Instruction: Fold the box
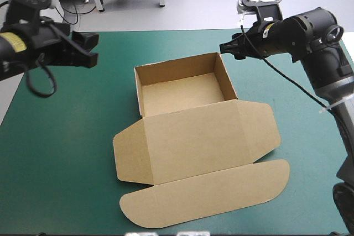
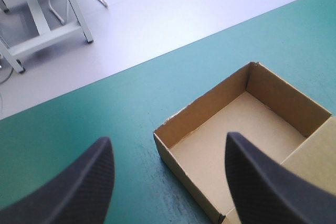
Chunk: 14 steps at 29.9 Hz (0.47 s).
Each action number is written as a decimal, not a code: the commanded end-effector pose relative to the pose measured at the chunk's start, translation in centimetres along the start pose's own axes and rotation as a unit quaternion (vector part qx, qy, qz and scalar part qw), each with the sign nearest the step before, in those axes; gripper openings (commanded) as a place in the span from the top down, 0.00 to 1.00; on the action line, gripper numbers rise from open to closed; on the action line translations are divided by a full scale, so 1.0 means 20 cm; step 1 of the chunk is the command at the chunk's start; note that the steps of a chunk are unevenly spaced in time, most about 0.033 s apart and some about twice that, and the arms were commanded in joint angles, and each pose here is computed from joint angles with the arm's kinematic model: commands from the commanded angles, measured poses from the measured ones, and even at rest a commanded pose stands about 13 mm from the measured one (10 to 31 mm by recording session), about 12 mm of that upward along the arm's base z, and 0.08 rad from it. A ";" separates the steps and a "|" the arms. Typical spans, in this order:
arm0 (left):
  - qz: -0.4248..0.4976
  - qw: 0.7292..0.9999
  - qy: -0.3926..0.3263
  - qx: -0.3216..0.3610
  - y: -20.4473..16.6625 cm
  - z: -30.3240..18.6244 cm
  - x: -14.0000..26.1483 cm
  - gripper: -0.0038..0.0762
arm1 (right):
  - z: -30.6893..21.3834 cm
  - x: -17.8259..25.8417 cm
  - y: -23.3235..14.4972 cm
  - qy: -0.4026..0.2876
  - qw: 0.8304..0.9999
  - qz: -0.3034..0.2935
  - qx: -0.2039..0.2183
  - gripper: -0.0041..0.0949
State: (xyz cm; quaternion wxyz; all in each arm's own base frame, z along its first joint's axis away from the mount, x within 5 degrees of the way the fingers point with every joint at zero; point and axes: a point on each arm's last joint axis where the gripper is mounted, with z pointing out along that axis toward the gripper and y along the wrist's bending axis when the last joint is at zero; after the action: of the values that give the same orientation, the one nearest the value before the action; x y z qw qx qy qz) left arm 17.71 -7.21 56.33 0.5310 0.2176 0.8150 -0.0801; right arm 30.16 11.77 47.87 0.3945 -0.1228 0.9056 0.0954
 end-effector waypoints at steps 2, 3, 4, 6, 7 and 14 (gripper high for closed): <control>0.020 0.999 -0.029 0.001 -0.03 -0.29 0.11 0.40 | -0.15 -0.04 0.00 -0.060 0.998 -0.001 -0.007 0.40; 0.020 0.999 -0.028 0.002 -0.04 -0.33 0.15 0.40 | -0.14 -0.04 0.00 -0.056 0.998 -0.001 -0.007 0.40; 0.019 0.999 -0.025 0.002 -0.05 -0.36 0.20 0.40 | -0.13 -0.03 0.00 -0.054 0.999 -0.001 -0.007 0.40; 0.023 1.000 -0.018 0.003 -0.06 -0.42 0.30 0.41 | -0.10 -0.03 0.00 -0.046 0.999 -0.001 -0.006 0.40; 0.025 1.000 -0.011 0.004 -0.07 -0.44 0.37 0.42 | -0.08 -0.03 0.00 -0.041 0.999 -0.001 -0.004 0.40; 0.032 0.999 0.034 0.011 -0.13 -0.49 0.84 0.64 | 0.15 -0.02 -0.01 0.006 1.000 -0.010 0.003 0.40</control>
State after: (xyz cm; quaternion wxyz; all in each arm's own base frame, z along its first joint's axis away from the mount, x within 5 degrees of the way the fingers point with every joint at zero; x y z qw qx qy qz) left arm 4.16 -1.98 47.52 0.5138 0.2470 0.8193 -0.0612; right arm 32.21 12.63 45.40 0.3582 -0.1279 0.9206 0.0887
